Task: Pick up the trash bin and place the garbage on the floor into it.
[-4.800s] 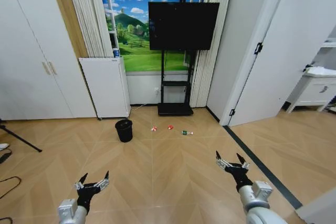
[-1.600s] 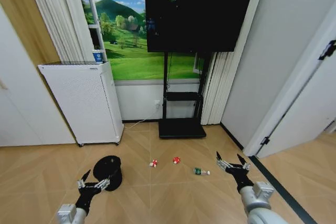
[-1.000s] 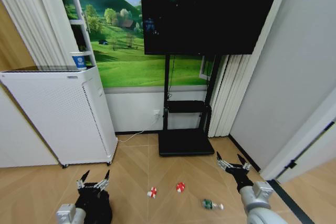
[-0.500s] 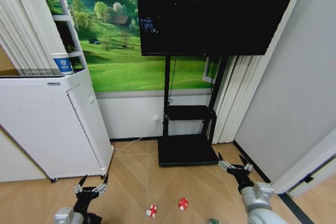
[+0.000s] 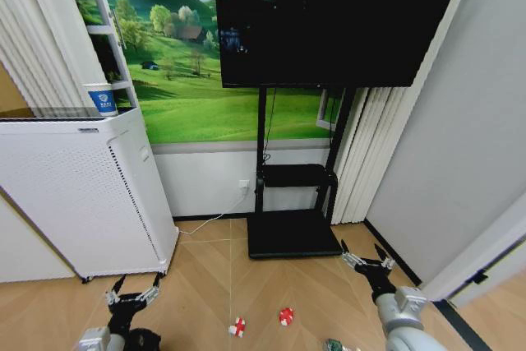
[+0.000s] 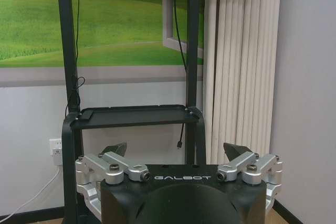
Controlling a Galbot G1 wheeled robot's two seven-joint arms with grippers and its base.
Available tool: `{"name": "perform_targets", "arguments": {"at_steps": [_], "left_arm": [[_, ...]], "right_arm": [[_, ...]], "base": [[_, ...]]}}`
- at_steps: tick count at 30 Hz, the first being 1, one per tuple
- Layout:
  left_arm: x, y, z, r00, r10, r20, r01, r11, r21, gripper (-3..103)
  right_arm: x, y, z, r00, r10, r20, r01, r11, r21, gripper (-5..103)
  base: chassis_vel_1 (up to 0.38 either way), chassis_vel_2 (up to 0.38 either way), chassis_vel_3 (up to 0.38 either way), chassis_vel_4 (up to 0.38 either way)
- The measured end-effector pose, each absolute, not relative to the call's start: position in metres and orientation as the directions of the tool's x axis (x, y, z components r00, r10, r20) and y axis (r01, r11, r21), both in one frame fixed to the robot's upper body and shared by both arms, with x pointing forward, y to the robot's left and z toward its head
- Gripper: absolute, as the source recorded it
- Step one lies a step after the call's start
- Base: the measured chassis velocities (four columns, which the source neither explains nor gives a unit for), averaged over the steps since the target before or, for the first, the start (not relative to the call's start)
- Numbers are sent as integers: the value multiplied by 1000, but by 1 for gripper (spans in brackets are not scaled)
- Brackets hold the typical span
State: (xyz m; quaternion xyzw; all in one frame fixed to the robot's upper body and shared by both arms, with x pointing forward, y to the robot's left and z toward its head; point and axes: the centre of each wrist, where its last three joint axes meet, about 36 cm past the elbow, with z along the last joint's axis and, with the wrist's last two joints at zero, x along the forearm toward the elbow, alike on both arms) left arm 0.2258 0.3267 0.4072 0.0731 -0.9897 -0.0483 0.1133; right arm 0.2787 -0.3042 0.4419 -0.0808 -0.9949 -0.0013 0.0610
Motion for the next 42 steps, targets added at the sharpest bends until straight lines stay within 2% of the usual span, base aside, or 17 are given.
{"name": "perform_targets", "arguments": {"at_steps": [22, 35, 42], "left_arm": [[220, 325, 407, -968, -130, 215, -108, 988, 112, 100], [219, 330, 407, -984, -20, 178, -4, 996, 92, 100], [212, 338, 403, -981, 60, 186, 83, 989, 121, 100]], "right_arm": [[278, -304, 434, -977, 169, 128, 170, 985, -2, 100], [279, -305, 428, -976, 176, 131, 176, 984, -13, 100], [279, -306, 425, -974, 185, 131, 185, 983, -14, 100]], "base": [[0, 0, 0, 0], [0, 0, 0, 0], [0, 0, 0, 0]]}}
